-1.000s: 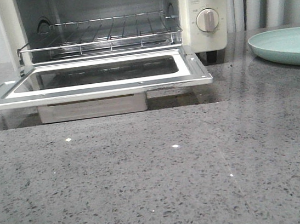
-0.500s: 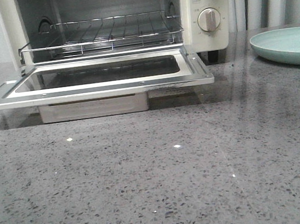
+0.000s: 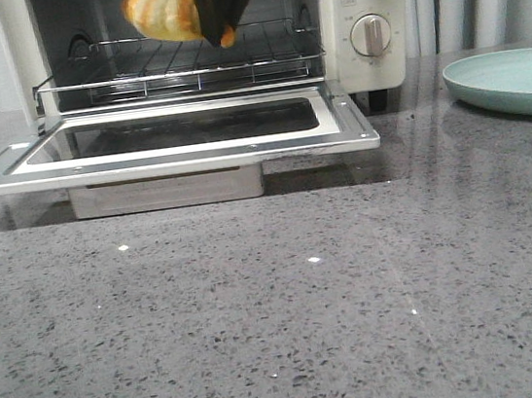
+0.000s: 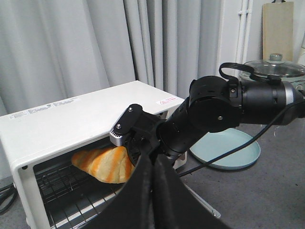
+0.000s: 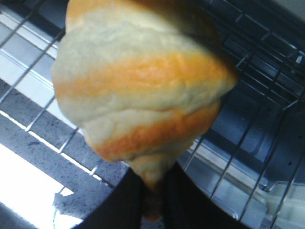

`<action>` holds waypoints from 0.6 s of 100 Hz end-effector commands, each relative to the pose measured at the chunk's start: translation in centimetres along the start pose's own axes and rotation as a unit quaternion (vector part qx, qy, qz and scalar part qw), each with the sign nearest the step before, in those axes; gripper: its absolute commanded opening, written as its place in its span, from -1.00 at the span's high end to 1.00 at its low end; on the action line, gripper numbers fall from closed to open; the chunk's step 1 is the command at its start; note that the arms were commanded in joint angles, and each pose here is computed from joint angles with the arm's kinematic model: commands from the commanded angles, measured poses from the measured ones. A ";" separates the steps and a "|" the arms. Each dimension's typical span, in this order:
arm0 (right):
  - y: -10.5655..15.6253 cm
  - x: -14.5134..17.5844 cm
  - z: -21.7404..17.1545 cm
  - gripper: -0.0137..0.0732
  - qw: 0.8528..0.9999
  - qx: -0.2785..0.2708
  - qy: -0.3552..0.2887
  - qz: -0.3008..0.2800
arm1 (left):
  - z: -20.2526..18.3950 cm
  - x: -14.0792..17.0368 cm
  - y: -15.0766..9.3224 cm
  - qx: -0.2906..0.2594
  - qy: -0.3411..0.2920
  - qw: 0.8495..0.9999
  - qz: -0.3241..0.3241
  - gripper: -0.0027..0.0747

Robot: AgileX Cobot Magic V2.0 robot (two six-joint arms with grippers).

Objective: Put bread in oven
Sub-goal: 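Lower the croissant onto the wire rack and open the right gripper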

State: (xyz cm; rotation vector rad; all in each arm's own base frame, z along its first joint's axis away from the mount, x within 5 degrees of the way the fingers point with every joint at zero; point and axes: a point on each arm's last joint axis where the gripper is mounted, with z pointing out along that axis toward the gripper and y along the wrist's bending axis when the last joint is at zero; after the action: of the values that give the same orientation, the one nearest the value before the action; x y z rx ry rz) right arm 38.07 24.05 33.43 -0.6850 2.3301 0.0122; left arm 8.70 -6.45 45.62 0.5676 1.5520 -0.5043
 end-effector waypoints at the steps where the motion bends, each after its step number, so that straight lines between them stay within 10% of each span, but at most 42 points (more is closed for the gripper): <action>1: -1.3 -2.0 -3.4 0.32 0.996 0.013 -0.083 0.002 | -0.3 -1.2 0.1 -0.009 -0.042 0.999 -0.009 0.99; 18: -1.4 -2.2 -3.4 -0.57 0.996 0.015 -0.092 0.000 | -0.3 -1.2 0.1 -0.010 -0.042 0.999 -0.009 0.99; 60: -0.9 -0.6 -6.5 -0.46 0.999 -0.032 -0.010 0.037 | -0.4 -1.2 0.6 -0.035 -0.056 0.998 0.009 0.99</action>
State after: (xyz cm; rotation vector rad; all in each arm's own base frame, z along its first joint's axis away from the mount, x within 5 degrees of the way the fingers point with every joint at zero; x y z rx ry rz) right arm 37.10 23.42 33.94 -0.6657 2.4240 0.0394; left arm 8.95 -6.23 45.68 0.5627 1.5306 -0.4524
